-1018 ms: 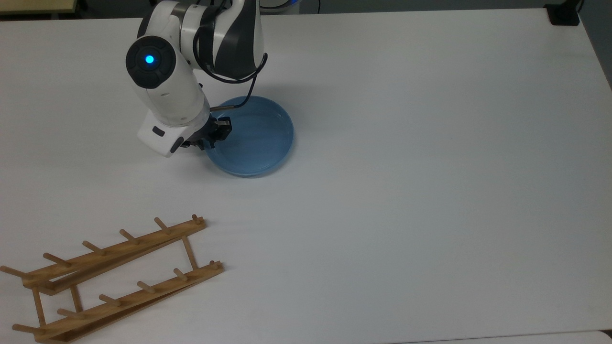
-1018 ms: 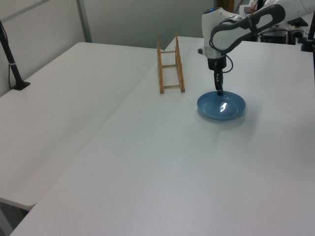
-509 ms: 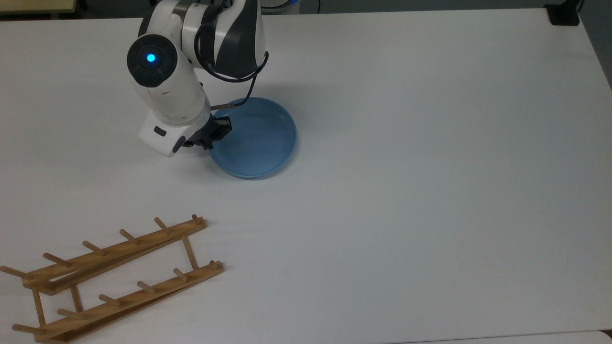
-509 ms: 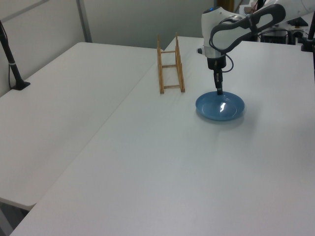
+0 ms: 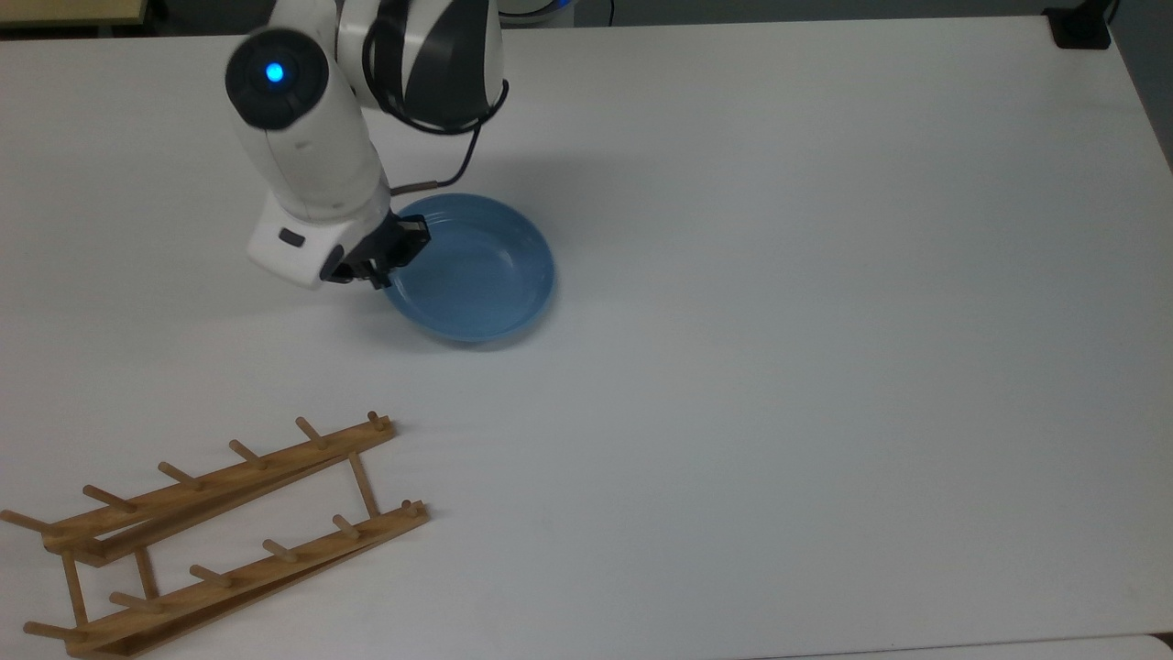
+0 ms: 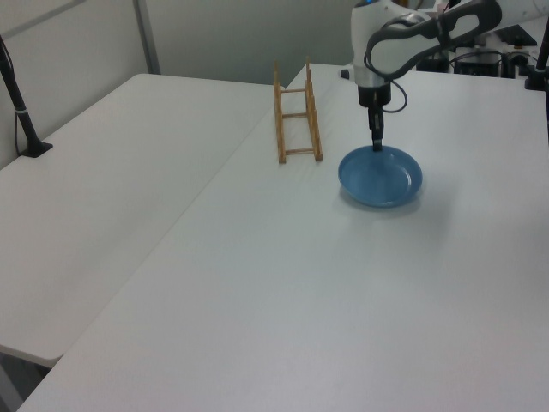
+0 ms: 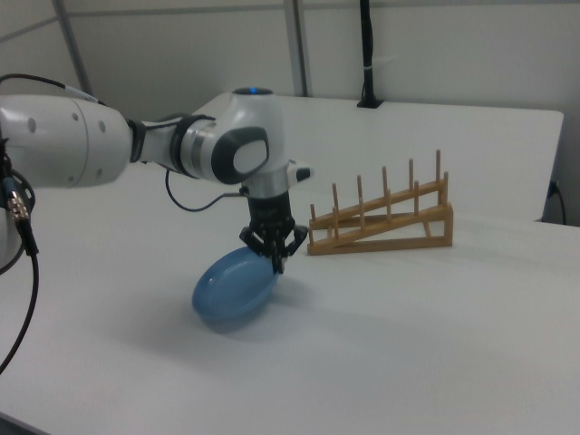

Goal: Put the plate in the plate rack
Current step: 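Lift the plate by its rim, tilting it upright, toward the wooden rack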

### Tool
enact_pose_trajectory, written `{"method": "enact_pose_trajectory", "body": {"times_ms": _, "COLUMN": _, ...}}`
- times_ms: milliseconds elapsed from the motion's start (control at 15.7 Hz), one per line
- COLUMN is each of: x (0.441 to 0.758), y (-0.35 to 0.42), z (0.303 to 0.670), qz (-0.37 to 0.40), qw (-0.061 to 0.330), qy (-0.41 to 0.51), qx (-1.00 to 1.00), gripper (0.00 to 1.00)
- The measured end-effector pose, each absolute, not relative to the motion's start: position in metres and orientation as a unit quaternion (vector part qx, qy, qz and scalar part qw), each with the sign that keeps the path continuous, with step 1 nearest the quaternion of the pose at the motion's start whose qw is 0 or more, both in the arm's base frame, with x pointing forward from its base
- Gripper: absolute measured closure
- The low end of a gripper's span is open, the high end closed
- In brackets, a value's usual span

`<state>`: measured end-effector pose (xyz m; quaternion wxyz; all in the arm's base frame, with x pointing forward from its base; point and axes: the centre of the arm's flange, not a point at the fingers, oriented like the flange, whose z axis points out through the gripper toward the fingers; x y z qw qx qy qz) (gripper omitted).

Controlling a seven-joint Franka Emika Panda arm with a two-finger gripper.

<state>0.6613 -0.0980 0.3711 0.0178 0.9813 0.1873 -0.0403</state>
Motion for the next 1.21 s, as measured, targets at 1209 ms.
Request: {"method": "enact_pose_trajectory", "body": {"times_ms": 1209, "x": 0.710, "y": -0.140, "z": 0.595, "qz": 0.282, "qw": 0.252, "qy": 0.136, "qx": 0.916, "gripper": 0.95}}
